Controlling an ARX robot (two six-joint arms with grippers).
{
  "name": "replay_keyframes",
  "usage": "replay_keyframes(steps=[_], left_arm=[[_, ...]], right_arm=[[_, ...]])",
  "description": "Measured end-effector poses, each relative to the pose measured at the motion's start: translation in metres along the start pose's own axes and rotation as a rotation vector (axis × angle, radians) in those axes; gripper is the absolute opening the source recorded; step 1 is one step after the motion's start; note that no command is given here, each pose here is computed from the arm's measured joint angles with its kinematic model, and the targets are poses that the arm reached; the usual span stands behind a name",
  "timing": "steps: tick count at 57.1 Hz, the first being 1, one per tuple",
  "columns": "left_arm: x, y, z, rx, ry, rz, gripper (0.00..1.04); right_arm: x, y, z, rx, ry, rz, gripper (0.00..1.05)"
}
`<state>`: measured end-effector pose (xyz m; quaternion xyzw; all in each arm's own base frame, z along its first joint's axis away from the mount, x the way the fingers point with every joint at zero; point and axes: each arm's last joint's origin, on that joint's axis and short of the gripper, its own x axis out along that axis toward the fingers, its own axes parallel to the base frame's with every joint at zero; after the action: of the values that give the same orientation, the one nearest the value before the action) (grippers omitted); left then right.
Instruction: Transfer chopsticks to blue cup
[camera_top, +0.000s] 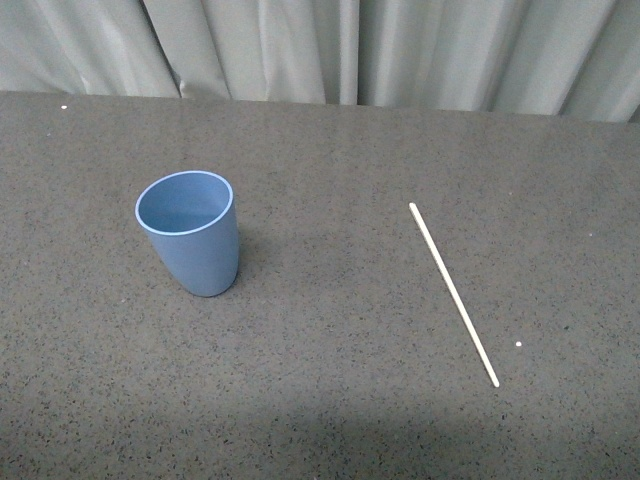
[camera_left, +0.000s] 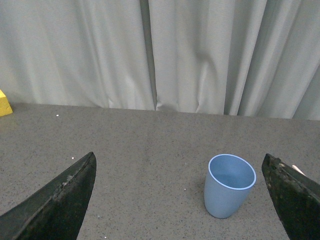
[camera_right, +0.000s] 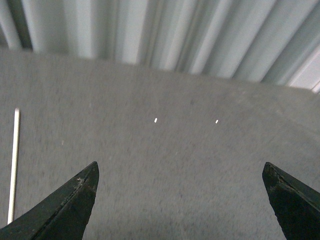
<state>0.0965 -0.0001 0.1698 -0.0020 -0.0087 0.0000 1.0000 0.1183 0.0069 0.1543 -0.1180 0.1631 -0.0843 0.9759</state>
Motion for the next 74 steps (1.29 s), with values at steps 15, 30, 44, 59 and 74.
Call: replay_keyframes(steps=[15,30,44,59,74], left_arm=[[0.000,0.000,0.000,0.000,0.000,0.000,0.98],[0.000,0.000,0.000,0.000,0.000,-0.002,0.98],[0.000,0.000,0.000,0.000,0.000,-0.001,0.98],[0.000,0.000,0.000,0.000,0.000,-0.001,0.98],[0.000,0.000,0.000,0.000,0.000,-0.001,0.98]], right_arm=[[0.059,0.033,0.014,-0.026,0.219,0.233,0.95],[0.123,0.084,0.006,-0.022,0.502,0.389,0.95],[0.174,0.128,0.003,0.005,0.637,0.448,0.95],[0.214,0.159,0.004,0.017,0.718,0.453,0.95],[0.238,0.175,0.002,-0.002,0.787,0.445,0.74]])
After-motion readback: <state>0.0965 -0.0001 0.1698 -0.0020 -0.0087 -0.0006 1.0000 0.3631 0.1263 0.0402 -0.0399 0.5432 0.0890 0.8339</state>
